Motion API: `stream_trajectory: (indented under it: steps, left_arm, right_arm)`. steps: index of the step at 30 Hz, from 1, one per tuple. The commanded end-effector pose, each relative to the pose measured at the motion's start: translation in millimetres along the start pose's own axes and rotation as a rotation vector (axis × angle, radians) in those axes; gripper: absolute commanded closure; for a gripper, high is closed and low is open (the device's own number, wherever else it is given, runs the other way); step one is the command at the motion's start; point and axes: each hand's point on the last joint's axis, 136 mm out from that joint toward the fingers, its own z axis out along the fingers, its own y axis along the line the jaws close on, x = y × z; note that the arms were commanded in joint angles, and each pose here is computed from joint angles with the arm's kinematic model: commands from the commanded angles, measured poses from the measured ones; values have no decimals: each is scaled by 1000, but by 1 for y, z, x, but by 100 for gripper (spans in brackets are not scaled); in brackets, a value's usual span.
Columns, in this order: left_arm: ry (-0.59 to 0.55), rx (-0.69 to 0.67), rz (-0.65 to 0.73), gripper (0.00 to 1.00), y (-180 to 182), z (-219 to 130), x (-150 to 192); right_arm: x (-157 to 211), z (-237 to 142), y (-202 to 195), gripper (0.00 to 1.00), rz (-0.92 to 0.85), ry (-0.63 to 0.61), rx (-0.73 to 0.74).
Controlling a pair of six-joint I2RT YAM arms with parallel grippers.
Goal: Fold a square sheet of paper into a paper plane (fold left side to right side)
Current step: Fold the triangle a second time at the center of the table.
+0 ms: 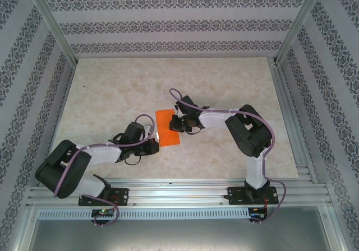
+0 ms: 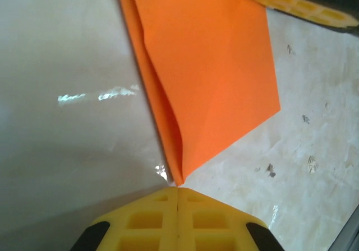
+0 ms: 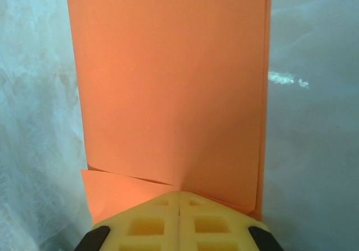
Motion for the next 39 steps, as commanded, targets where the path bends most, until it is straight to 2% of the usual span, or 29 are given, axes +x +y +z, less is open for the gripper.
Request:
stream_trajectory:
  steps: [1,8,13,22,29,33,39]
  left_arm:
    - [117,-145,-71,100,32,-13,35]
    - [18,7,20,99,-33,-27,-24]
    - [34,60,45,99,-49,-12,-41]
    - [99,-2,0,100,-15,23,-25]
    - [137,-100,-16,100,17,28,-4]
    - [144,-110,-19,100,21,27,1]
    - [140,-129,-15,100,24,25,1]
  right_arm:
    - [20,14,-52,97,40,53,158]
    - [14,12,-45,96,25,46,155]
    - [15,12,-45,97,27,50,154]
    - [10,6,-36,97,4,45,133]
    - [-1,-23,5,96,-69,24,39]
    - [18,-28,26,96,-94,93,-30]
    - [42,-13,37,96,-93,171,-66]
